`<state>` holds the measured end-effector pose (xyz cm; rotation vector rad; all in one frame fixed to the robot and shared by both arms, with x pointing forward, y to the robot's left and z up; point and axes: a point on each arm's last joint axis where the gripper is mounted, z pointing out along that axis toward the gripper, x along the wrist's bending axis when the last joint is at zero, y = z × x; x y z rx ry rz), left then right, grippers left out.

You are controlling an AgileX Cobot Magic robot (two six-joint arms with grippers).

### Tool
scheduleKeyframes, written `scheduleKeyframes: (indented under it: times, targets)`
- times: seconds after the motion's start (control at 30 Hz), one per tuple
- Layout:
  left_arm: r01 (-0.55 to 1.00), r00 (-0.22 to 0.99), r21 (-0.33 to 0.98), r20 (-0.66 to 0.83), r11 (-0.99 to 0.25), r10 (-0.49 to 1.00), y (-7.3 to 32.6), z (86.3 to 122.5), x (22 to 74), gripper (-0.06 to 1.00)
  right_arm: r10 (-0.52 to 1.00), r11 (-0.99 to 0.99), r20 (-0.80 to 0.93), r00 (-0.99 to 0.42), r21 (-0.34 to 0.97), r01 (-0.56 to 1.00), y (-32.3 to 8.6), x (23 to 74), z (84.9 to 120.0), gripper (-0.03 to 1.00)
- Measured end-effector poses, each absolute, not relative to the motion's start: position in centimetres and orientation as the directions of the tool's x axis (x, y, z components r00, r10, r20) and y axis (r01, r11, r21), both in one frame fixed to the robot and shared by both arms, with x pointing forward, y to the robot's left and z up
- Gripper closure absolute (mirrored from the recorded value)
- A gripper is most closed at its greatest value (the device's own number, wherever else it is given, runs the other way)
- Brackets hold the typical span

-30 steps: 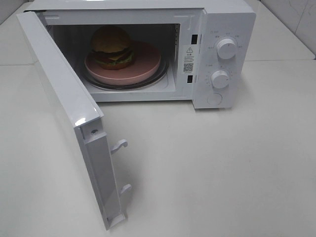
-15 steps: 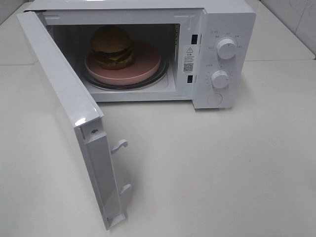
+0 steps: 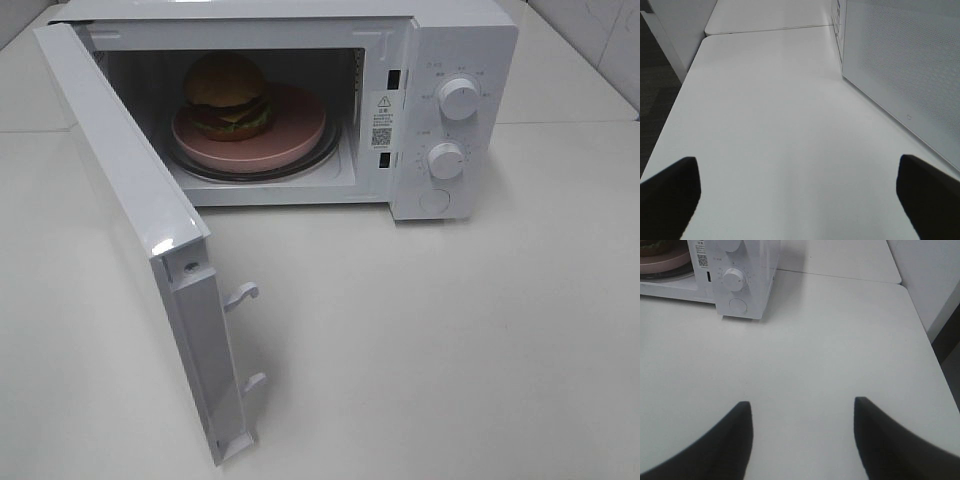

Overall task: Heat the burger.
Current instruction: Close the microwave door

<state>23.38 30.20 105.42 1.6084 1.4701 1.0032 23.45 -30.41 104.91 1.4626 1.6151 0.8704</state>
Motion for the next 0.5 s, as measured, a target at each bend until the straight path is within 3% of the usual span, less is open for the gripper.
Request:
scheduleKeyframes:
  times: [0.2, 0.5]
  targets:
    - [0.431, 0.044, 0.899, 0.072, -0.084, 0.996, 30.20, 105.42, 23.38, -0.04, 0.994, 0.105, -0.098, -0.040, 0.879, 0.465, -30.41, 23.45, 104.91, 0.45]
    - [0.431, 0.044, 0.899, 0.072, -0.084, 0.996, 30.20, 105.42, 23.38, -0.04, 0.994, 0.105, -0.098, -0.040, 0.879, 0.465, -30.41, 23.45, 104.91, 0.46]
